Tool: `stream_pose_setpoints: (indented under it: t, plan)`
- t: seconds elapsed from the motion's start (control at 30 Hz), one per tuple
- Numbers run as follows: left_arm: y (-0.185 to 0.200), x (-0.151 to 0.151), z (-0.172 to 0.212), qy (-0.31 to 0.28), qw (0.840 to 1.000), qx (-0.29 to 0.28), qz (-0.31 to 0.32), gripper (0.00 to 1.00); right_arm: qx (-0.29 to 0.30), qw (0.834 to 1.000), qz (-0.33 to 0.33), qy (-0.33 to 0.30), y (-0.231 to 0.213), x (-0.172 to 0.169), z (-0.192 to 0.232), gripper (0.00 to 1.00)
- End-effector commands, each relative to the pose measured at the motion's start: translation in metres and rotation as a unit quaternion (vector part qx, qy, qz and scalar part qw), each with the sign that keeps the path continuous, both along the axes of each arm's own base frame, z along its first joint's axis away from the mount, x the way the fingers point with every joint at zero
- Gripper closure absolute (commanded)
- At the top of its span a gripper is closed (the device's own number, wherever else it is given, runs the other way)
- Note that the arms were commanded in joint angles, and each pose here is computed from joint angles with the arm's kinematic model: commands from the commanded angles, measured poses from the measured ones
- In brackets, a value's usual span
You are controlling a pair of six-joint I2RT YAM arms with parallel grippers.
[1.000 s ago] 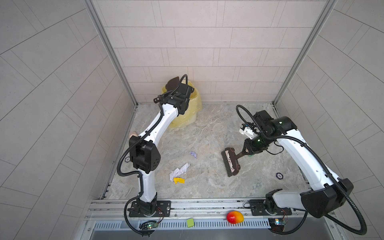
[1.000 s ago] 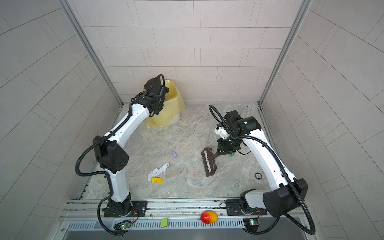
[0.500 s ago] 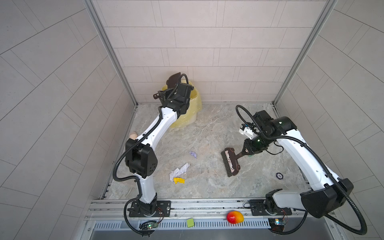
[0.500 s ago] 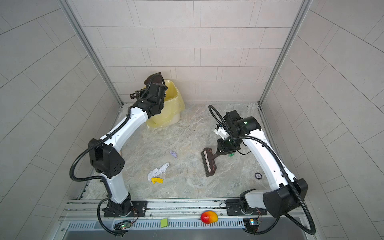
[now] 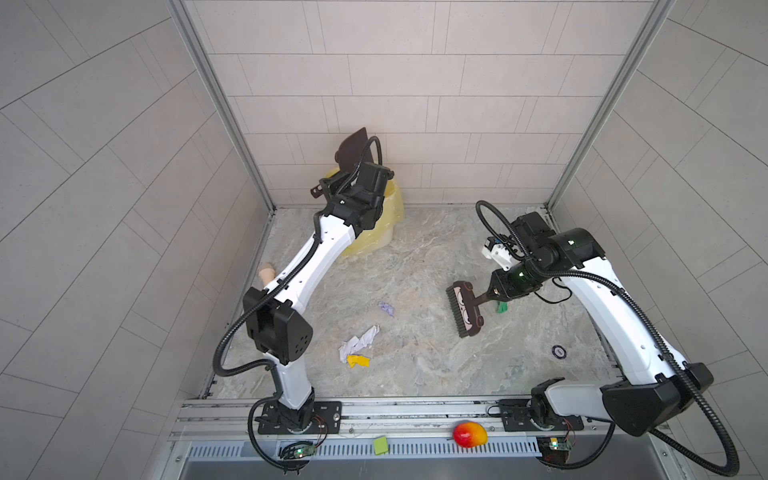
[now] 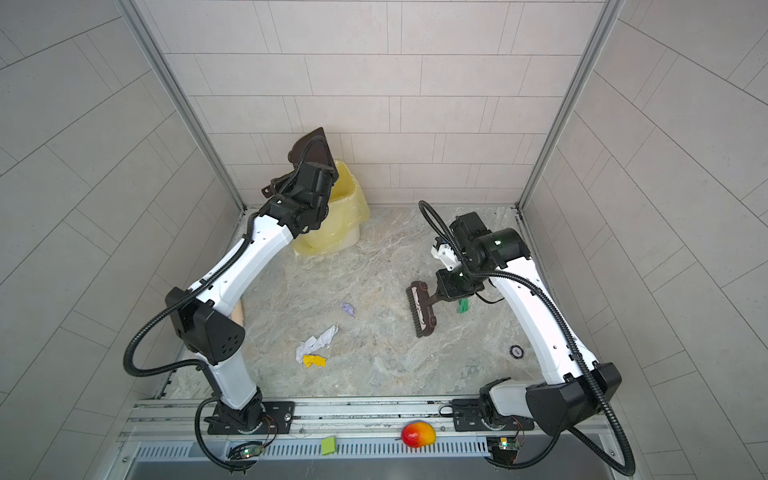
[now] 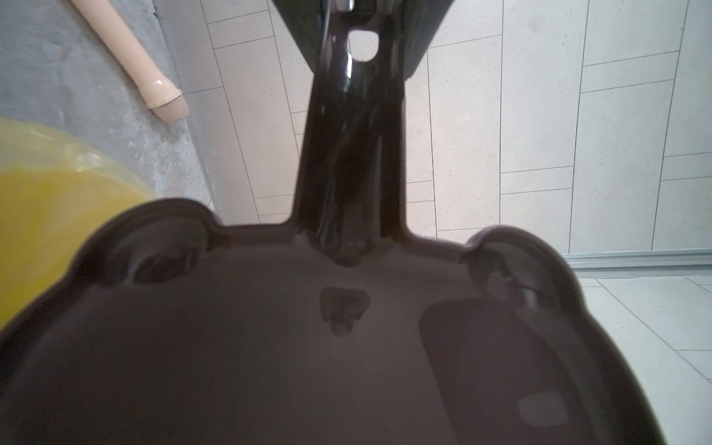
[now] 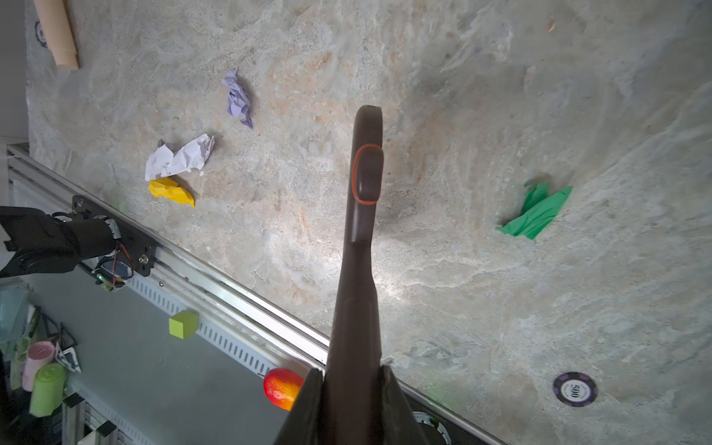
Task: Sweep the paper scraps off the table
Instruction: 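Lower the dustpan beside the green scrap while right brush moves toward it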
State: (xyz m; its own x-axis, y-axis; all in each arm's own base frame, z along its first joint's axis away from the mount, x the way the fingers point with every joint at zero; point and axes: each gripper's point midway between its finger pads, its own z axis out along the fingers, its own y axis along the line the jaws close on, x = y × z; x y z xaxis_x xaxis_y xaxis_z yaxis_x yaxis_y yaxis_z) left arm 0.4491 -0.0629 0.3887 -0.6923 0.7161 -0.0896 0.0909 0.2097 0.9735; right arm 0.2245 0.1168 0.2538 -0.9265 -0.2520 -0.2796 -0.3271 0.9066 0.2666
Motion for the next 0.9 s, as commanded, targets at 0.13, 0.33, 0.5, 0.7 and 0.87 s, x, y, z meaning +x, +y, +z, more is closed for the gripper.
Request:
stream_pose_setpoints:
  t: [0.13,0.33,0.5,0.7,0.87]
  plan:
    - [-0.036,-0.038,0.007,-0.028,0.992,-0.108,-0.053,1.0,-0.107,0.991,-0.04,-0.077,-0.045,0.013,0.029,1.0]
    - [-0.082,-0.059,-0.022,0.009,0.981,-0.162,-0.103,1.0,-0.201,0.968,-0.087,-0.124,-0.084,0.03,0.048,1.0]
    - [-0.125,-0.087,-0.063,0.057,0.963,-0.221,-0.142,1.0,-0.266,0.946,-0.113,-0.145,-0.108,0.041,0.051,1.0]
    - [-0.149,-0.129,-0.123,0.13,0.944,-0.259,-0.157,1.0,-0.277,0.944,-0.123,-0.129,-0.114,0.05,0.028,1.0]
    - [-0.158,-0.162,-0.161,0.197,0.916,-0.321,-0.141,1.0,-0.286,0.945,-0.12,-0.107,-0.119,0.054,0.007,1.0]
